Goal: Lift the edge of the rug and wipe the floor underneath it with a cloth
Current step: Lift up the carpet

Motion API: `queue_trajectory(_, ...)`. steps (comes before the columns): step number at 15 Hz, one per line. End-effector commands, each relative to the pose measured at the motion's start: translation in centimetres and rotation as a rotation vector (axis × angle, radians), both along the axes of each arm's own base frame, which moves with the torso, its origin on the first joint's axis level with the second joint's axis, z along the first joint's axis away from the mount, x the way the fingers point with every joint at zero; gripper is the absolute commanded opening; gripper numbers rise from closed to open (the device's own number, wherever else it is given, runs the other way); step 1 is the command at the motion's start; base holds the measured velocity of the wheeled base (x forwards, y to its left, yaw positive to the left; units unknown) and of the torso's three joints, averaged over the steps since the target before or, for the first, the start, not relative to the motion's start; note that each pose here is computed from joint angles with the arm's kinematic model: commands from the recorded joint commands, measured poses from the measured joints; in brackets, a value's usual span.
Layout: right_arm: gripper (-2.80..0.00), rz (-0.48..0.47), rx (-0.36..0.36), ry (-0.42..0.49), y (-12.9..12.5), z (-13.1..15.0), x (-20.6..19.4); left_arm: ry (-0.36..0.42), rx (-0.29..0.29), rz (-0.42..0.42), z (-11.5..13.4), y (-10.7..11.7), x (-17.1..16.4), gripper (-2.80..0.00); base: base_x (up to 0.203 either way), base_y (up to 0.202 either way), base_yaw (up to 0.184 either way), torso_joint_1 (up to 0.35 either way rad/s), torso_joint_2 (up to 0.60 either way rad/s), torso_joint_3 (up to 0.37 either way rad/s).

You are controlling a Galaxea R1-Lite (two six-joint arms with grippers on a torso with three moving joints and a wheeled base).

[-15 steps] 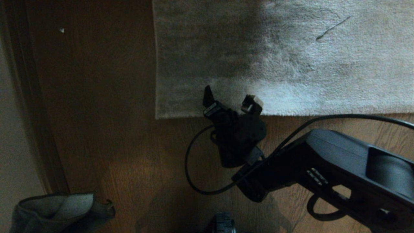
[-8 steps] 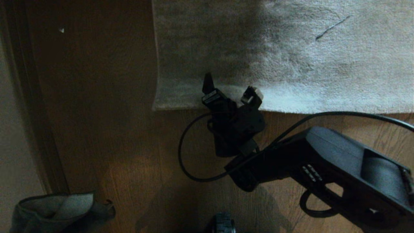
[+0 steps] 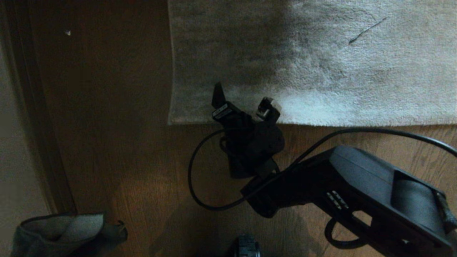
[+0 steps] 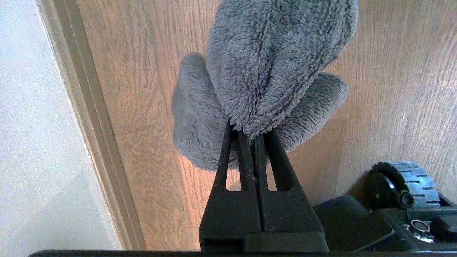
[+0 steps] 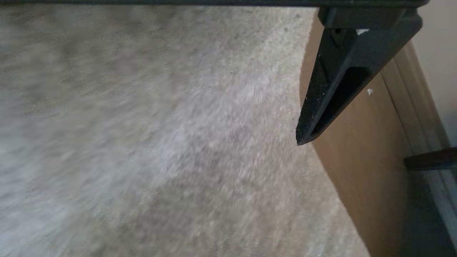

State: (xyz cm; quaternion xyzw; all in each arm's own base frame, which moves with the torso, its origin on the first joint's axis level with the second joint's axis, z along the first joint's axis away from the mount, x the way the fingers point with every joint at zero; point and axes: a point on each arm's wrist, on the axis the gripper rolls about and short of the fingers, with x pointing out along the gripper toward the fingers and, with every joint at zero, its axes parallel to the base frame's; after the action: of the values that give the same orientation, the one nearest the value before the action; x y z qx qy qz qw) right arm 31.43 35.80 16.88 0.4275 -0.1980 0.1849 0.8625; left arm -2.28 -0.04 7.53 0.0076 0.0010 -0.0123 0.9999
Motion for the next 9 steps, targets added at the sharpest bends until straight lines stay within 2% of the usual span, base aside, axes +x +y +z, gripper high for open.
queue_trajectory(1,0.00,-0.004,0.023,-0.011,-0.1,0.0,-0.2,-0.001,0.000,0.000,0.0,0.0,0.0,-2.80,0.000,0.000,0.000,0.000,0.00,0.000)
queue_trajectory(2,0.00,-0.002,0.018,-0.007,-0.1,-0.1,-0.3,-0.001,0.000,0.000,0.0,0.0,0.0,-2.80,0.000,0.000,0.000,0.000,0.00,0.000)
queue_trajectory(3,-2.80,0.003,0.019,-0.007,-0.1,0.0,-0.5,-0.001,0.000,0.000,0.0,0.0,0.0,-2.80,0.000,0.000,0.000,0.000,0.00,0.000)
queue_trajectory(9,-2.80,0.015,0.005,0.007,-0.1,-0.1,-1.2,-0.001,0.000,0.000,0.0,0.0,0.0,-2.80,0.000,0.000,0.000,0.000,0.00,0.000)
